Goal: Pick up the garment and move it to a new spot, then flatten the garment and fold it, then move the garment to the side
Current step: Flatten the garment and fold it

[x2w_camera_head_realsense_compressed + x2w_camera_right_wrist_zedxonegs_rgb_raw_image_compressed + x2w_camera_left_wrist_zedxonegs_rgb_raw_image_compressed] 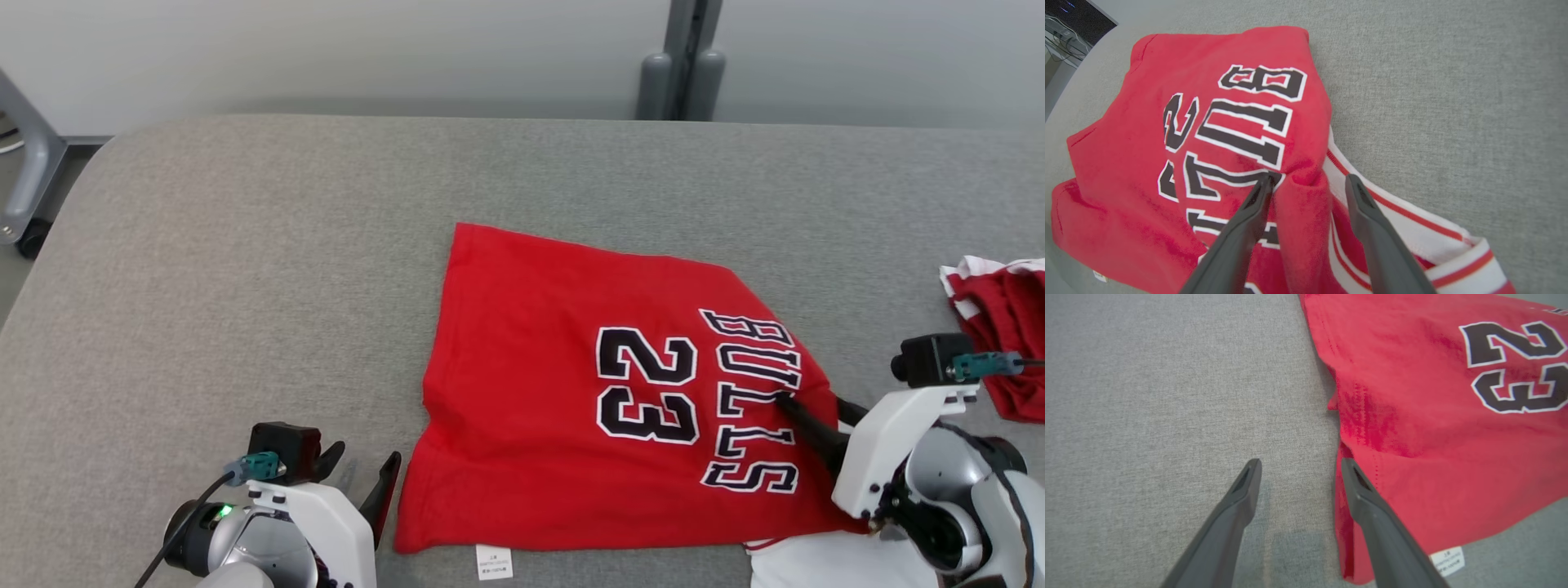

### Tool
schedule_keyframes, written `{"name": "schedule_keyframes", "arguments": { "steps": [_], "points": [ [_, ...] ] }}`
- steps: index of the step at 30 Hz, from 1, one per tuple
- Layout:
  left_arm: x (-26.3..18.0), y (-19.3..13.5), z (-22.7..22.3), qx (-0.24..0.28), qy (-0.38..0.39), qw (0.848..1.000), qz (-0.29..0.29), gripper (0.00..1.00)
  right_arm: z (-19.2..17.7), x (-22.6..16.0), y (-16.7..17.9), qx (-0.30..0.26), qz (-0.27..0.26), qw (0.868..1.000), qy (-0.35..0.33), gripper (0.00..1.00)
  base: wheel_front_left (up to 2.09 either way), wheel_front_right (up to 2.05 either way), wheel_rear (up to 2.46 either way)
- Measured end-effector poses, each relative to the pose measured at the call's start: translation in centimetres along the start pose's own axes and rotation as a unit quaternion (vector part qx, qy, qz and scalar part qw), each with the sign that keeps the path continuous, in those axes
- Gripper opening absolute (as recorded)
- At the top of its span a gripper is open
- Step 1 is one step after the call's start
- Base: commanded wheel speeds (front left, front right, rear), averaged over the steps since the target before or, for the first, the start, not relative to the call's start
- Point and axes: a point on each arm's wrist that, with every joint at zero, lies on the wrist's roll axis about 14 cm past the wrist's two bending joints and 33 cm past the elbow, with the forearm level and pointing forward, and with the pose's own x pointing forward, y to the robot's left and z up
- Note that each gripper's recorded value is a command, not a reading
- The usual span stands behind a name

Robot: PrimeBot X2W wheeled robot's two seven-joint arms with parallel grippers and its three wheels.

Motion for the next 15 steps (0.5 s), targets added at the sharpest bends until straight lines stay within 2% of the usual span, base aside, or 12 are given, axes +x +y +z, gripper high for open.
{"name": "schedule_keyframes", "arguments": {
  "steps": [1, 15],
  "points": [
    [-0.1, 0.2, -0.2, -0.002, 0.001, 1.0, 0.003, 1.0, 0.3, 0.4, 0.1, -0.002, 0.003, 1.0, -0.001, 0.0, 0.0, 0.0, 0.0],
    [0.5, 1.1, -0.2, -0.019, -0.005, 1.0, 0.02, 1.0, 7.4, 7.1, 1.6, -0.031, 0.026, 0.997, -0.071, 0.0, 0.0, 0.0, 0.0]
  ]
}}
